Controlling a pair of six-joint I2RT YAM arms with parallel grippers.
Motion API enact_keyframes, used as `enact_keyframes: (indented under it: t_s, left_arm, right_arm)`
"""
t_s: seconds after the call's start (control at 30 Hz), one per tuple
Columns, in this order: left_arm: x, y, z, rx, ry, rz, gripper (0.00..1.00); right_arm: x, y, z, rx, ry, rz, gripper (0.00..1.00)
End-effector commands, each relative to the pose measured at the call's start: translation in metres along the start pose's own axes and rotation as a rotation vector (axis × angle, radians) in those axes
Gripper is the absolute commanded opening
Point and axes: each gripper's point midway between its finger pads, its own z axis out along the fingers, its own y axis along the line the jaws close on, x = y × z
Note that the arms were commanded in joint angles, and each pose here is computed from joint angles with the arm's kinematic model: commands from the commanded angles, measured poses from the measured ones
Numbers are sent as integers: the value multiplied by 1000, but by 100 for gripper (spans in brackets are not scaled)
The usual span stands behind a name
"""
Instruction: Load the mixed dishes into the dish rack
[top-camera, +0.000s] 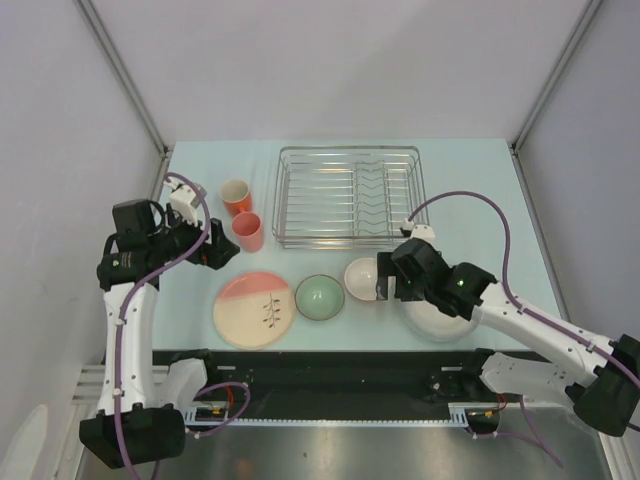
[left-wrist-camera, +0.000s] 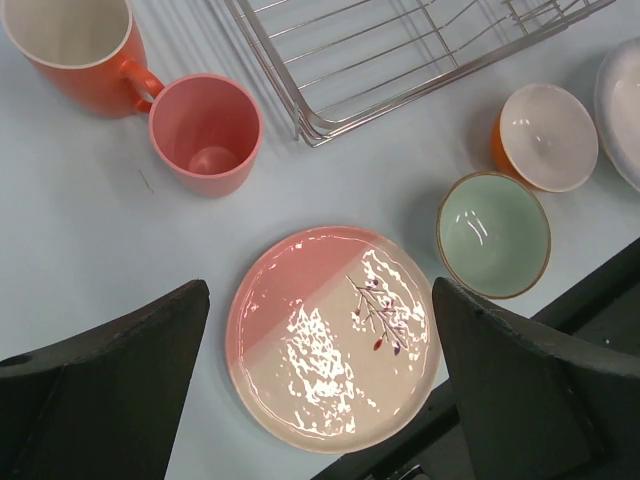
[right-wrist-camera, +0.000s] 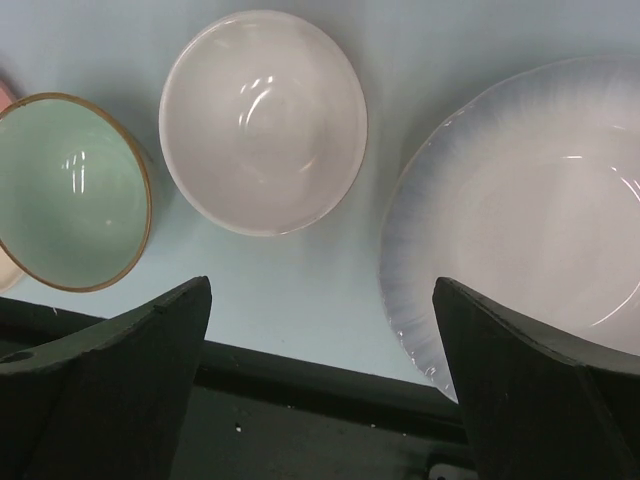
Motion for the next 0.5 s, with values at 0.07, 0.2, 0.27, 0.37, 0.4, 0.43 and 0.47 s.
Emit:
enact_keyframes:
  t_s: [0.07,0.2,0.27,0.37,0.4,0.43,0.47]
  left_arm:
    - [-6,-4,0,33,-25,36,100]
    - [-6,-6,1,50,-25,26,100]
    - [-7,-7,1,54,-28,27,100]
    - [-8,-6,0,49,-29,31,100]
    - [-7,-6,0,46,-29,35,99]
    - [-7,-5,0,42,-28,38,100]
    - [-7,-5,-1,39,-30,43,100]
  right_arm:
    - [-12,-2,3,-25,-97,66,100]
    - [-4,-11,15,6,-78,132,100]
    - [0,-17,23,3,-82,169,100]
    - [-6,-16,26,-53,-110,243,99]
    - [-1,-16,28,-76,-98,258,99]
    - [-3,-21,31,-74,-99,300,98]
    - [-6,-19,32,-92,-110,315,98]
